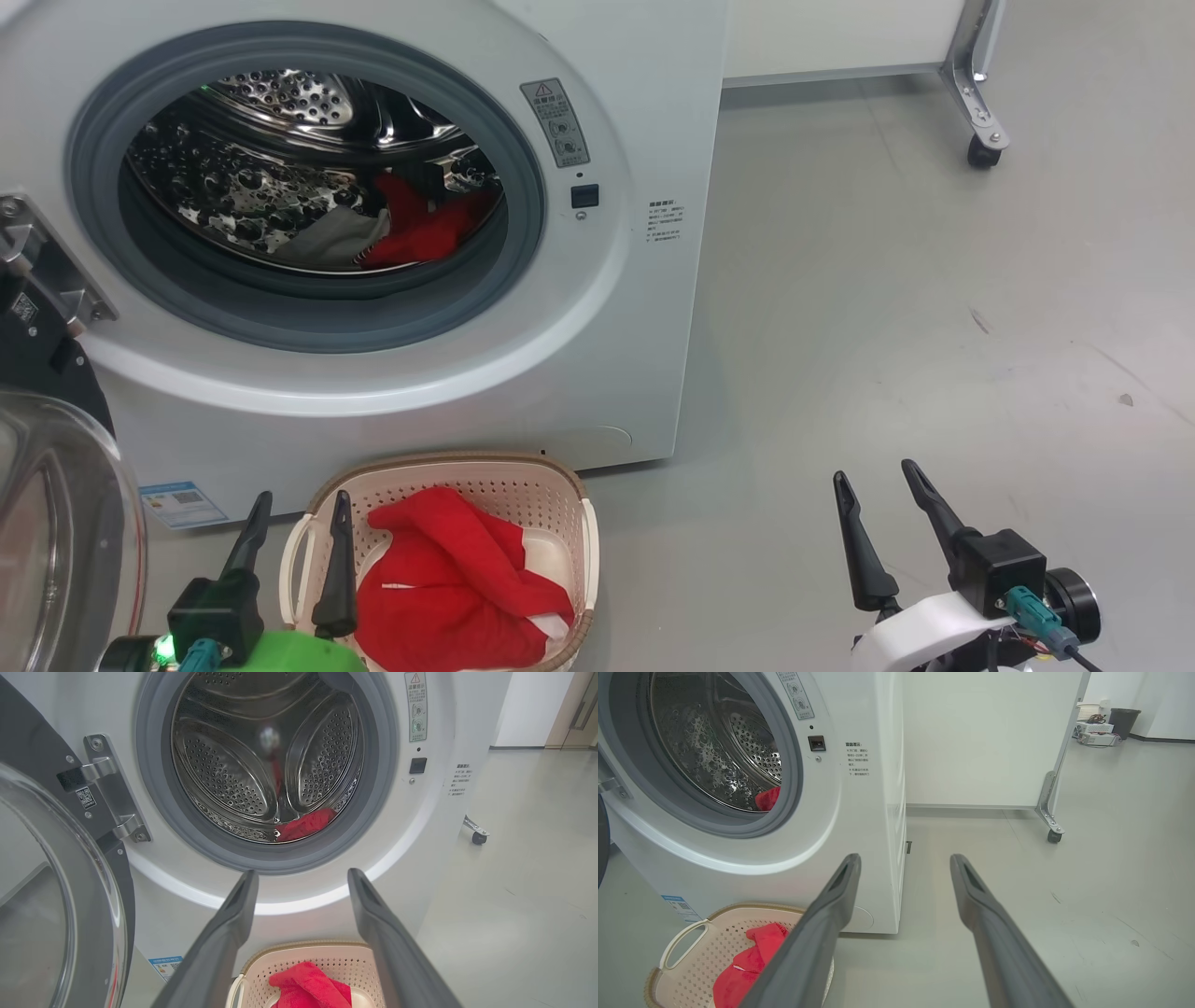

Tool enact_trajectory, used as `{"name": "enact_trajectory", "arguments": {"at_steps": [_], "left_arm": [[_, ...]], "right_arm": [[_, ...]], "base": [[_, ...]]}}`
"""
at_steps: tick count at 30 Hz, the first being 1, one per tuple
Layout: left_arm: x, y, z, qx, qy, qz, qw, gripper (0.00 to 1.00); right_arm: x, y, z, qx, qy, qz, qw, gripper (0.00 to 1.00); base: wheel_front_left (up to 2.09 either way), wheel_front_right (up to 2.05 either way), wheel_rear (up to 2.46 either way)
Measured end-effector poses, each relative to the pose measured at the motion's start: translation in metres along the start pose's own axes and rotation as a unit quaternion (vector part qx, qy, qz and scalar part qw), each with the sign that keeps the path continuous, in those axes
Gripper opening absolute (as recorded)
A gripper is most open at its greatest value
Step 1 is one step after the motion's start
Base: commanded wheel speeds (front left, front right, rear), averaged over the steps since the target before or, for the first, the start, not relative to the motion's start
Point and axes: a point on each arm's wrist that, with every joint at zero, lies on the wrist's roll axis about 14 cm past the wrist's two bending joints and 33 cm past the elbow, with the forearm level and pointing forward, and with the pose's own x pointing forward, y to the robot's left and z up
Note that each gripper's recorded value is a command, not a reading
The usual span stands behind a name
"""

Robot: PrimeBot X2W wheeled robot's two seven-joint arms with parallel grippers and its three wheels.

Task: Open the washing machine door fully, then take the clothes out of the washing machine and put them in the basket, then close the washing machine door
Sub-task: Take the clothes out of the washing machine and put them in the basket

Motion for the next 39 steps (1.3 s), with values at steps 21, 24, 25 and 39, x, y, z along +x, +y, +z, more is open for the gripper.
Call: {"name": "enact_trajectory", "arguments": {"at_steps": [21,24,25,39], "left_arm": [[0.056,-0.034,-0.069,0.008,0.178,-0.077,0.981,1.00],[0.079,-0.038,-0.069,0.021,0.189,-0.092,0.977,1.00],[0.087,-0.039,-0.069,0.027,0.193,-0.097,0.976,1.00],[0.190,-0.025,-0.071,0.061,0.233,-0.106,0.965,1.00]], "right_arm": [[0.020,-0.003,-0.014,0.008,0.030,-0.001,1.000,1.00],[0.025,-0.006,-0.018,0.009,0.036,-0.006,0.999,1.00],[0.026,-0.007,-0.020,0.009,0.039,-0.008,0.999,1.00],[0.054,-0.014,-0.043,0.015,0.067,-0.010,0.998,1.00]], "base": [[0.00,0.00,0.00],[0.00,0.00,0.00],[0.00,0.00,0.00],[0.00,0.00,0.00]]}}
